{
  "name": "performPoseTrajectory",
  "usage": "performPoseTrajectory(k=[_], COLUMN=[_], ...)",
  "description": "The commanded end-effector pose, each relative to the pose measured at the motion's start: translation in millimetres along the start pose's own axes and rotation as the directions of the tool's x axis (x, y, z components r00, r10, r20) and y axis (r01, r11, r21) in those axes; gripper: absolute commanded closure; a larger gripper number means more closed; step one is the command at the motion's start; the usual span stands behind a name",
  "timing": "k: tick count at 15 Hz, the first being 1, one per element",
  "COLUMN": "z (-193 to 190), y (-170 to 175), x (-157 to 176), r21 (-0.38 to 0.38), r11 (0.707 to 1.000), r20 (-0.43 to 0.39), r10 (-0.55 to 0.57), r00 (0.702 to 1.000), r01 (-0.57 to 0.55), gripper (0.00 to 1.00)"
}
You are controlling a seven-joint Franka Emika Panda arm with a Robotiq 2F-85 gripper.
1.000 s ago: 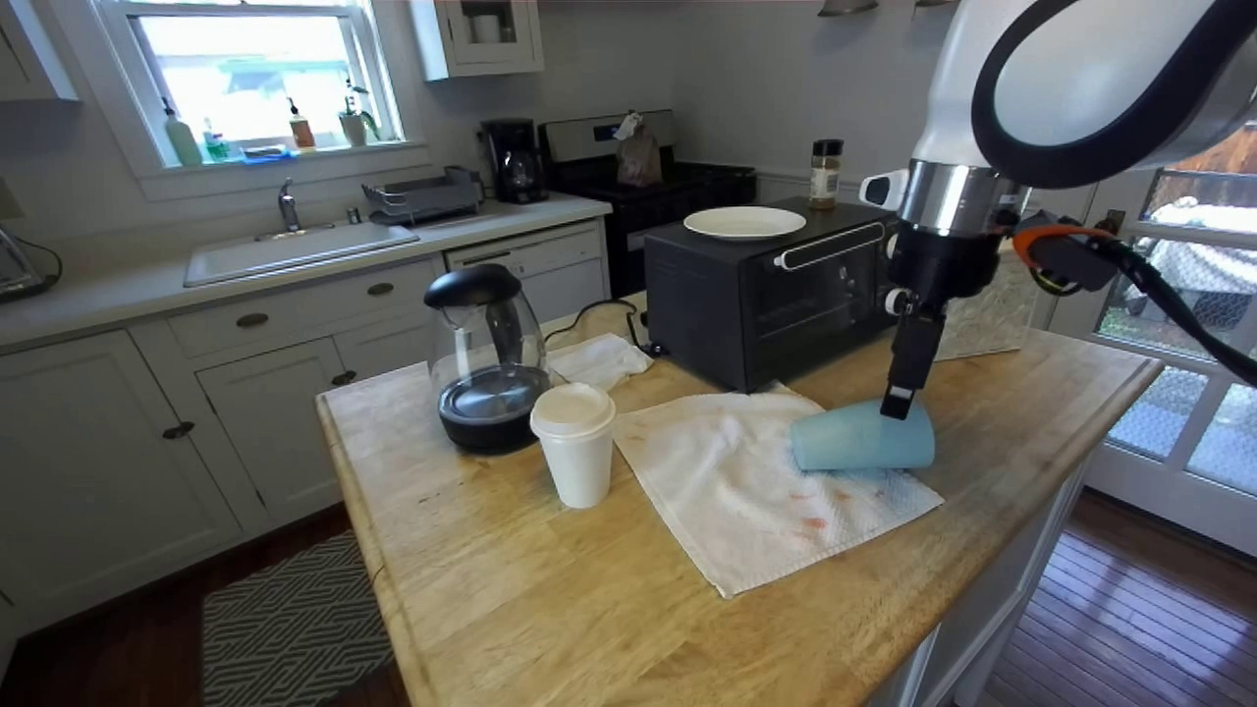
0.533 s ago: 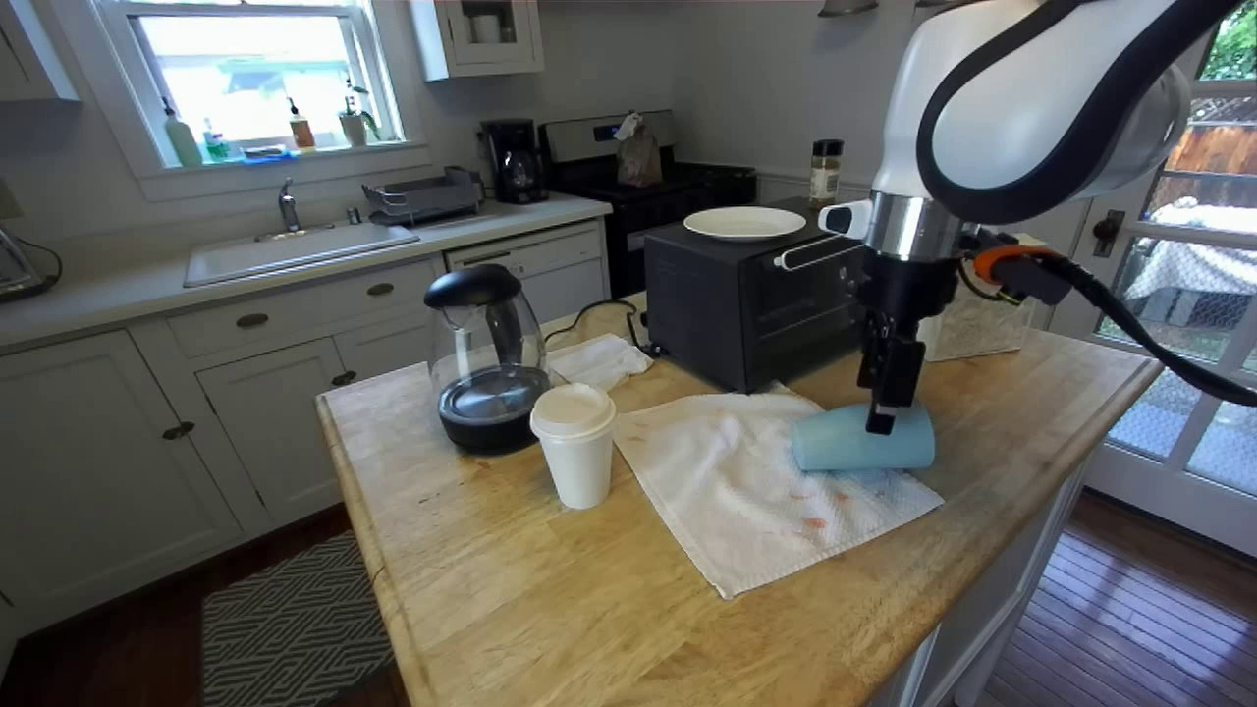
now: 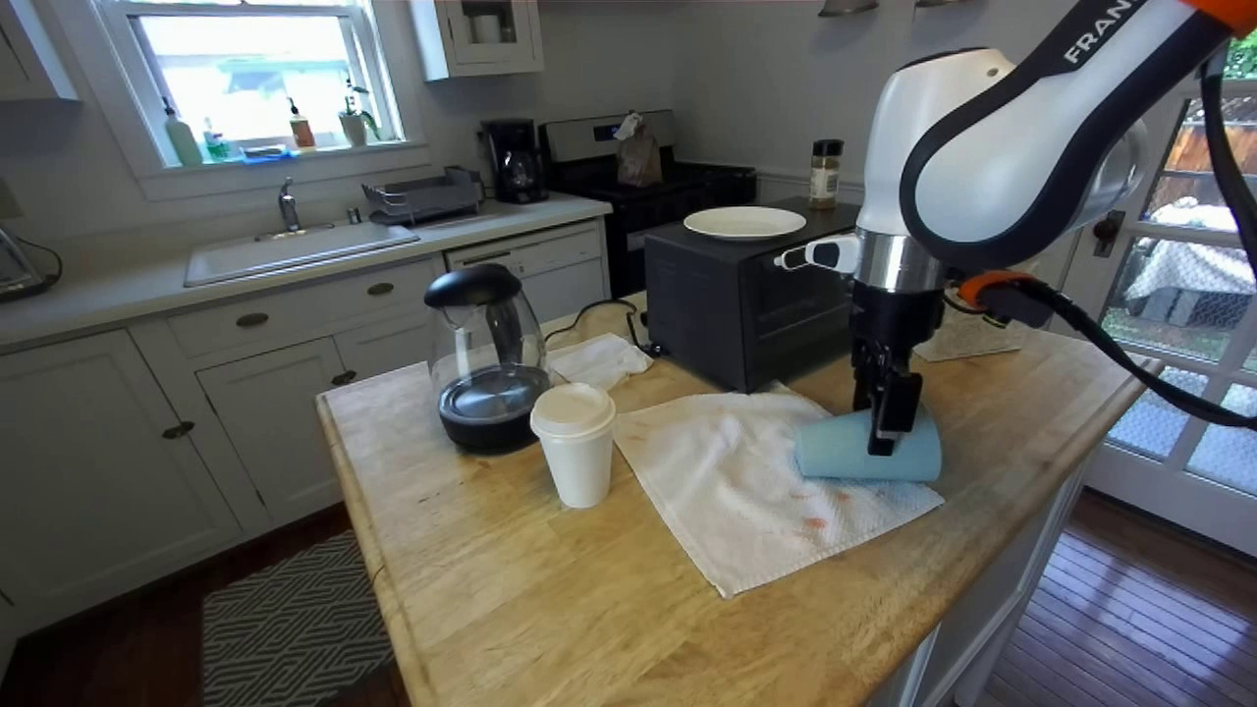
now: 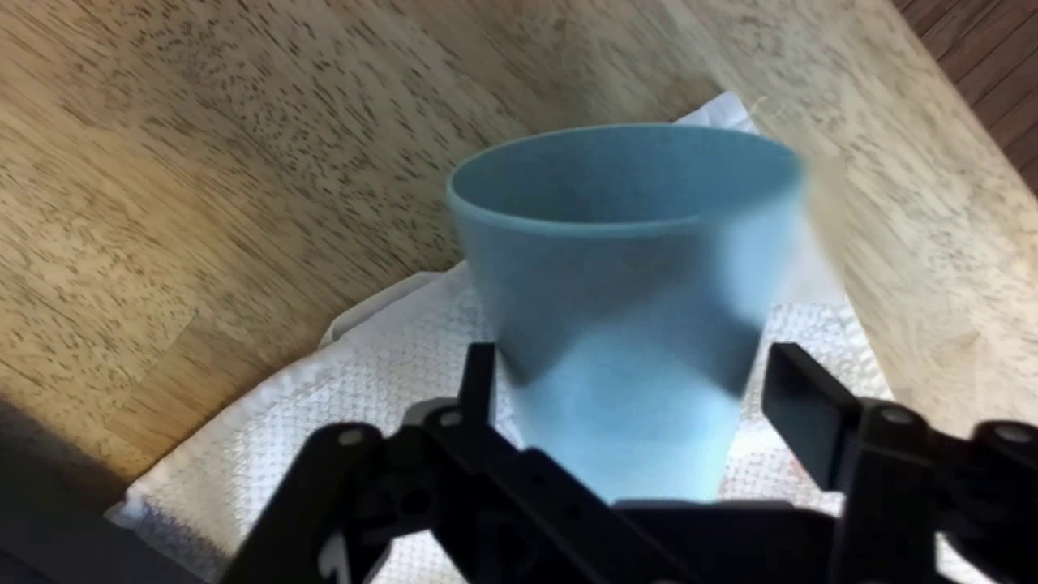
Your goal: Place the light green cup upside down
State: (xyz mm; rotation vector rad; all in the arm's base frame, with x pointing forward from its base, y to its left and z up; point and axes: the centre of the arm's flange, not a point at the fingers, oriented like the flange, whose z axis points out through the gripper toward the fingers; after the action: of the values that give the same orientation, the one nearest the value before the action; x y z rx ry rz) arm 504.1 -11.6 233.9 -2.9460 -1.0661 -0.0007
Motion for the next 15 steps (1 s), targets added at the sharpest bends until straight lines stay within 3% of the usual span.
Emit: performPoseTrajectory(k=[1,2,5,8,9,10,12,13,15], z=[9,8,13,21,22,22,25,25,17], y=[12,13,14,15,15,14,14,14,16], x=[0,2,-1,-3,-4,-4,-3,-3,-5], r21=[-0.010,-0.014,-0.016,-0.011,-0.005,0.002,0.016,0.021,0.033], r11=[1.000,1.000,1.000,1.000,1.000,1.000,1.000,1.000,0.999], r20=[0.002,-0.002,0.001,0.008,0.005,0.002,-0.003,-0.004,-0.022], r10=[-0.023,-0.020,-0.008,-0.003,-0.003,0.001,0.003,0.002,0.008], r00=[1.000,1.000,1.000,1.000,1.000,1.000,1.000,1.000,1.000], r01=[0.023,0.020,0.008,0.003,0.003,-0.001,-0.003,-0.001,-0.007], gripper=[0.46,0.08,0.00,0.00,0.06,0.28,0.31,0.38,0.39])
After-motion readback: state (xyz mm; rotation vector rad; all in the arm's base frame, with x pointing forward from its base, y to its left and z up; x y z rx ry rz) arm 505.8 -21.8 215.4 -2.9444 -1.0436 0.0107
